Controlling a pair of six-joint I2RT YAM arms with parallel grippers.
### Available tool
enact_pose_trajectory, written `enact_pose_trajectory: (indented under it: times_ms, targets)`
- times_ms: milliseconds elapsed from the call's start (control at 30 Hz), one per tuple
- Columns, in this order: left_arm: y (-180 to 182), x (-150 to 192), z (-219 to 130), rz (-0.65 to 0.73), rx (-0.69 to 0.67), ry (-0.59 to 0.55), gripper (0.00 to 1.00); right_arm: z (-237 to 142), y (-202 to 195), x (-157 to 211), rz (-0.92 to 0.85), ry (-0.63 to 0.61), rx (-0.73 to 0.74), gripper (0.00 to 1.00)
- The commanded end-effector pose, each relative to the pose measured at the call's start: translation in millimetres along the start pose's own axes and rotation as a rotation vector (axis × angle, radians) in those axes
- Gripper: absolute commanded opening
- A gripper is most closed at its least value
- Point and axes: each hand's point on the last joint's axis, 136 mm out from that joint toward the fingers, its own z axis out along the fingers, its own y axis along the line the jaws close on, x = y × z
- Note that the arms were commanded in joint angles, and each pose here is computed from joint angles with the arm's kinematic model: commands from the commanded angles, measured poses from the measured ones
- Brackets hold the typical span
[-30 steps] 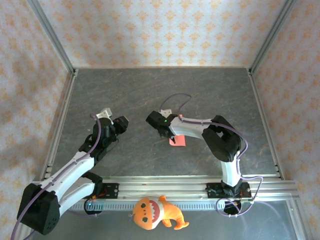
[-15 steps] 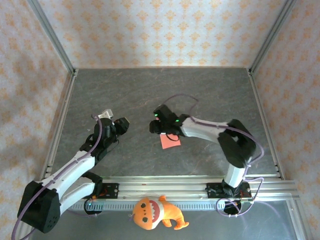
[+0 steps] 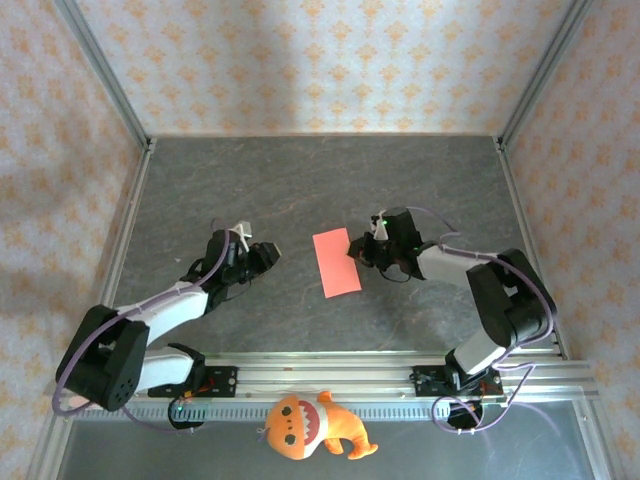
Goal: Fold a paper plane with a square sheet of paper (pick it up from the middle)
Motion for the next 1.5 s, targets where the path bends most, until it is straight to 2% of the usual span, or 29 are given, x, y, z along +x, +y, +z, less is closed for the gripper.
enact_pose_trajectory:
  times_ms: [0,200,467,567,833,1100,1467]
  targets:
    - [-31.6,-10.2,2.7,0.010,0.133,0.003,0.28,7.4,8.1,8.4,-0.018,0.072,-0.067,0.01]
    - [-36.2,4.1,18.1,-0.004,0.169,0.085,0.30,22.6,-28.4,29.1,0.024,0.151,0.017,0.00]
    - [-45.3,29.8,46.0,0.018,0.168,0.199,0.35,25.7,-77.7,55.5,0.114,0.158,0.122,0.00]
    - [-44.7,39.2,55.7,0.013,0.156,0.233,0.38,22.7,-81.1,57.5,0.129,0.139,0.118,0.00]
    - [-38.2,61.5,76.6,-0.045,0.123,0.308,0.37,19.8,-91.1,56.9,0.154,0.117,0.139,0.00]
    - [-29.8,74.3,86.5,-0.090,0.064,0.360,0.36,18.4,-96.3,57.3,0.167,0.109,0.153,0.00]
    - [-26.9,90.1,95.2,-0.083,0.021,0.412,0.36,17.7,-99.4,58.8,0.172,0.108,0.162,0.00]
